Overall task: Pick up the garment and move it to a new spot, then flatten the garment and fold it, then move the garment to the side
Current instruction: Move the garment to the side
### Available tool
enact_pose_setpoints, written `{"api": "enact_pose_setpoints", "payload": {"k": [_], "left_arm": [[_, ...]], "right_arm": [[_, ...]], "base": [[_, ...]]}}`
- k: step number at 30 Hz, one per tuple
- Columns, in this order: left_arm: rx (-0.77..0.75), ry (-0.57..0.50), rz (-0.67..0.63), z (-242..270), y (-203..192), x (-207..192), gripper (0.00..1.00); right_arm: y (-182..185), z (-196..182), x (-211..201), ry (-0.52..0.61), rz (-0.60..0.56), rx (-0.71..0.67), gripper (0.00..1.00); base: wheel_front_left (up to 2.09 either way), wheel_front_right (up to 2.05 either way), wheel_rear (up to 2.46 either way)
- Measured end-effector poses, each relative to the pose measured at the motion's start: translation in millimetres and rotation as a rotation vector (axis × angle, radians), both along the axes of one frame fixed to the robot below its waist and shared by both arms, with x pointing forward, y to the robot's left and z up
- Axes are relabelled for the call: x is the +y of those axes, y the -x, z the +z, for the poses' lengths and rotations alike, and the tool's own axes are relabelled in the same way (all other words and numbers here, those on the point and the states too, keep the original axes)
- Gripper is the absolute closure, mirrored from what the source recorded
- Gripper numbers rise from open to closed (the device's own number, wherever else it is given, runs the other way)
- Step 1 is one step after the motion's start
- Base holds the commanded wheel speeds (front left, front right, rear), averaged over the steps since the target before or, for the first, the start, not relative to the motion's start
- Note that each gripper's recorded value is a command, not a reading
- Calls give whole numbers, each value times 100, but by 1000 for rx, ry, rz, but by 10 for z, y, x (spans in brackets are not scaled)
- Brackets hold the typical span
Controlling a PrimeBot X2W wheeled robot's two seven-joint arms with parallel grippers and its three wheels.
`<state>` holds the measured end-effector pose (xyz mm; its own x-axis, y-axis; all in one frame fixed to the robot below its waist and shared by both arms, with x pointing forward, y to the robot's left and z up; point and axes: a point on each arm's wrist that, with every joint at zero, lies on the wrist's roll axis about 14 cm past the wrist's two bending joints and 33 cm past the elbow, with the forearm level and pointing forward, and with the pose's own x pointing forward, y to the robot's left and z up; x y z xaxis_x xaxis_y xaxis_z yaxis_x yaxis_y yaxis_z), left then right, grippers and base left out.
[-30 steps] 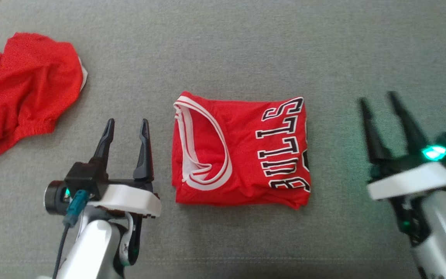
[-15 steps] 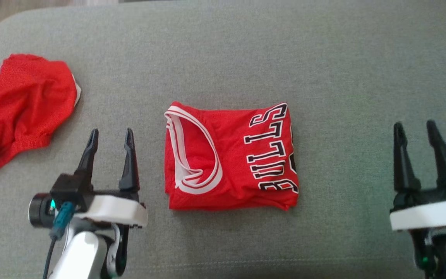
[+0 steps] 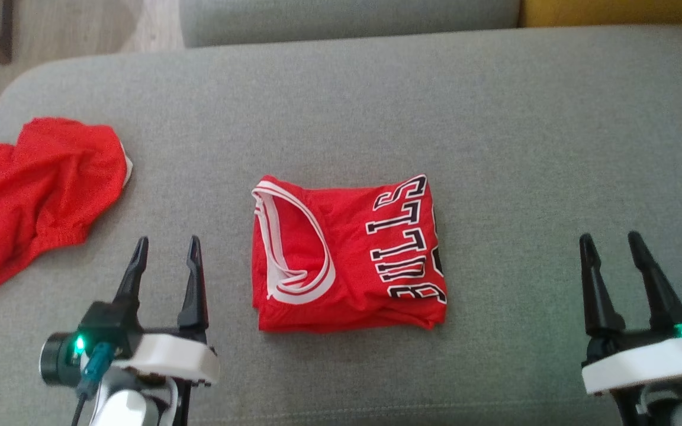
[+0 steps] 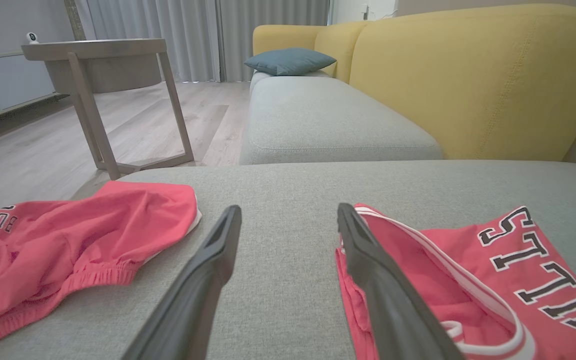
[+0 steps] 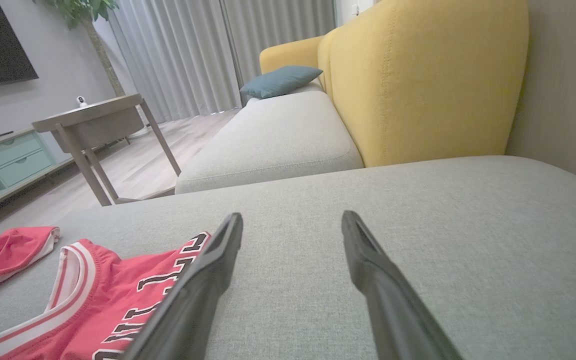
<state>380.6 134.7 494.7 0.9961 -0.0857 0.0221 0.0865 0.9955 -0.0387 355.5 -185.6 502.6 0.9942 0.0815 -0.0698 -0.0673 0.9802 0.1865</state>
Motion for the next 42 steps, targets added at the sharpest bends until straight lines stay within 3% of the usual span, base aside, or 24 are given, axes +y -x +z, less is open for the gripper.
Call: {"api": "enact_pose_setpoints", "payload": {"k": [16,42], "left_arm": [[-3,-25,-9,49,316,23,0],[-6,-38,1,81,340,56,0]], "right_arm": [[333,55,13,10,-10,17,0],[349,20,6,23,-15,46,0]], "base": [[0,0,0],[0,0,0]]}}
